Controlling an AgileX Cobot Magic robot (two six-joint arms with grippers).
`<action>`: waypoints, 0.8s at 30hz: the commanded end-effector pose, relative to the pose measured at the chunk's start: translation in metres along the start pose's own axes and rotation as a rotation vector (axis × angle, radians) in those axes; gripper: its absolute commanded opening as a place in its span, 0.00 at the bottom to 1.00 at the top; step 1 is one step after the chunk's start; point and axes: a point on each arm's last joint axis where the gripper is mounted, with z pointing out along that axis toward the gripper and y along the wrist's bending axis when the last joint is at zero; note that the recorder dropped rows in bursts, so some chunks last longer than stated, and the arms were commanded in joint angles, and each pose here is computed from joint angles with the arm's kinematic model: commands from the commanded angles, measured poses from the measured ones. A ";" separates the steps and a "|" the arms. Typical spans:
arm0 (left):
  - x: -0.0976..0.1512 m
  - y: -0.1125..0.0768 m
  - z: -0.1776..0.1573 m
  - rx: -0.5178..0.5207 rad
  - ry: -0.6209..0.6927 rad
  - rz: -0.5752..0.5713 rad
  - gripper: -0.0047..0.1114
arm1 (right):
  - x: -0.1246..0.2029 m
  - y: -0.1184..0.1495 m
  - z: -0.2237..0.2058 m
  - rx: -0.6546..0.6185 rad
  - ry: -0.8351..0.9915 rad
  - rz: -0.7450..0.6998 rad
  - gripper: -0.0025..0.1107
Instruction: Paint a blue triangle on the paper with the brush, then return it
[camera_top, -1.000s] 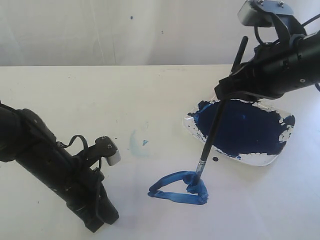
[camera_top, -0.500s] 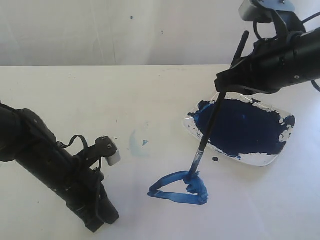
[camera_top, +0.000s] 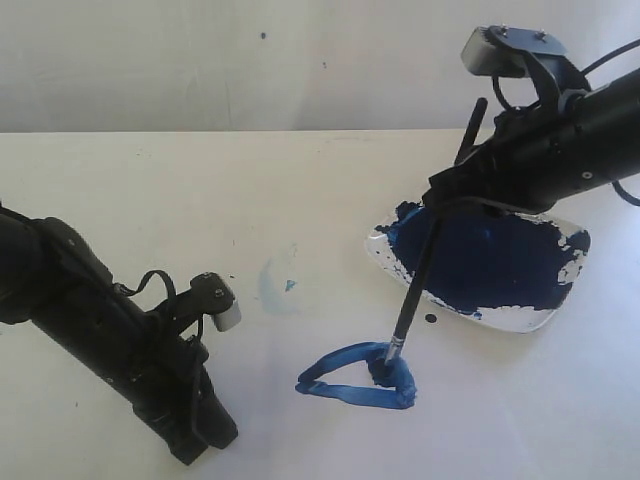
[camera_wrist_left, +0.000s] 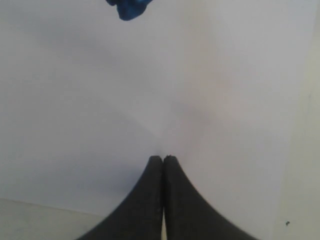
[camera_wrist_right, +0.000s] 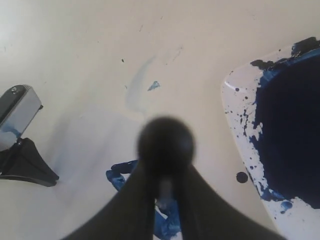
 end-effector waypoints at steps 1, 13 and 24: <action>0.002 -0.003 0.001 0.031 0.004 -0.016 0.04 | 0.001 0.000 -0.004 0.020 0.024 -0.007 0.02; 0.002 -0.003 0.001 0.031 0.004 -0.016 0.04 | 0.008 0.004 -0.014 0.035 0.092 -0.007 0.02; 0.002 -0.003 0.001 0.035 0.005 -0.016 0.04 | 0.009 0.009 -0.024 0.035 0.083 -0.024 0.02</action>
